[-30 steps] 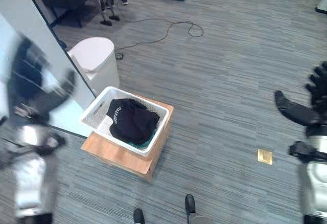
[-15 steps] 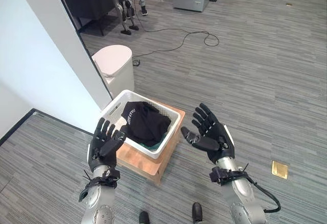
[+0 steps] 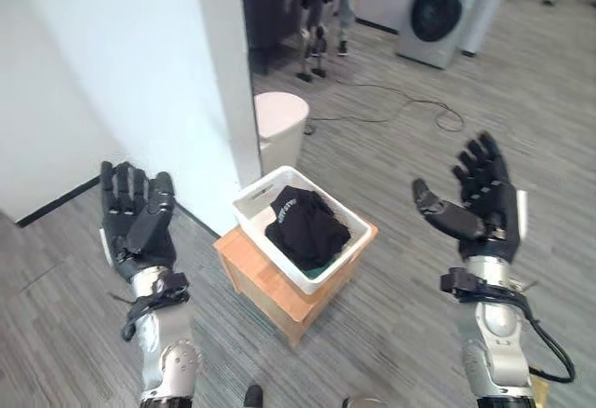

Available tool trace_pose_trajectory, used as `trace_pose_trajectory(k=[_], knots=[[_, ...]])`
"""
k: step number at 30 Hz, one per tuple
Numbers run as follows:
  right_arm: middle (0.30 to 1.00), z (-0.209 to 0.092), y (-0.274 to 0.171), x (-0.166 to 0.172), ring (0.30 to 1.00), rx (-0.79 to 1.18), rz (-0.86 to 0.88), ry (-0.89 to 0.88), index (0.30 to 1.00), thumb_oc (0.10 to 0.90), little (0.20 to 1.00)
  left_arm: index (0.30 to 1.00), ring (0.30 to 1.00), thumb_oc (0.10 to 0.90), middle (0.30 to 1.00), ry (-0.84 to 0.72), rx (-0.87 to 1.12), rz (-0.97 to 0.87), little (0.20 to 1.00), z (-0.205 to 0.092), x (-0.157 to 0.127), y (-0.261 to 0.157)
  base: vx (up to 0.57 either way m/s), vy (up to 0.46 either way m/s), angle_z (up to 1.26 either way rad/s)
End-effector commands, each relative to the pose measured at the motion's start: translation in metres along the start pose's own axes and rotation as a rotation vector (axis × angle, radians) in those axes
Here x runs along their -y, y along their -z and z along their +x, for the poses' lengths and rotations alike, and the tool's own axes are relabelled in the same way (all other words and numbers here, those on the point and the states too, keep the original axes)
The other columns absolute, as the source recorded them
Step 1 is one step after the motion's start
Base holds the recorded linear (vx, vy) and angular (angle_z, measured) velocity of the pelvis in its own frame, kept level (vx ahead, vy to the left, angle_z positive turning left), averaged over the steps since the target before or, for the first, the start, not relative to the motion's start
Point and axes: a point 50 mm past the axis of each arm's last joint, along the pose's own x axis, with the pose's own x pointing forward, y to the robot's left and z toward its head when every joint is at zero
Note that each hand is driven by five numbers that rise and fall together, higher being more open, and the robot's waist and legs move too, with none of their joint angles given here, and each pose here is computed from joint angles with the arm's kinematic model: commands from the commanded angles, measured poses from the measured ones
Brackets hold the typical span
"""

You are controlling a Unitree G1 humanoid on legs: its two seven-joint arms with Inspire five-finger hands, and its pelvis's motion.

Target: Pick up bed clothes into laundry basket.

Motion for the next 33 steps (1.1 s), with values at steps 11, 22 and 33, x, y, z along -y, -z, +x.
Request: trace_pose_trajectory(k=[11,22,33], knots=[[0.9,0.015,-0.05,-0.02,0.9,0.259,0.02,-0.227,0.9,0.8,0.9,0.9,0.9,0.8,0.9,0.094,-0.046,0.057,0.9,-0.015,-0.023,-0.008,-0.36,-0.323,1.94],[0.9,-0.041,-0.021,0.029,0.9,0.066,0.0,0.078,0.9,0.8,0.9,0.9,0.9,0.8,0.9,0.28,0.01,0.079,0.9,0.003,0.024,-0.015,-0.26,0.103,2.61],[0.9,-0.039,0.004,0.03,0.9,-0.072,0.004,0.074,0.9,0.8,0.9,0.9,0.9,0.8,0.9,0.189,-0.071,0.475,0.9,0.0,-0.018,-0.023,-0.01,0.27,1.73]])
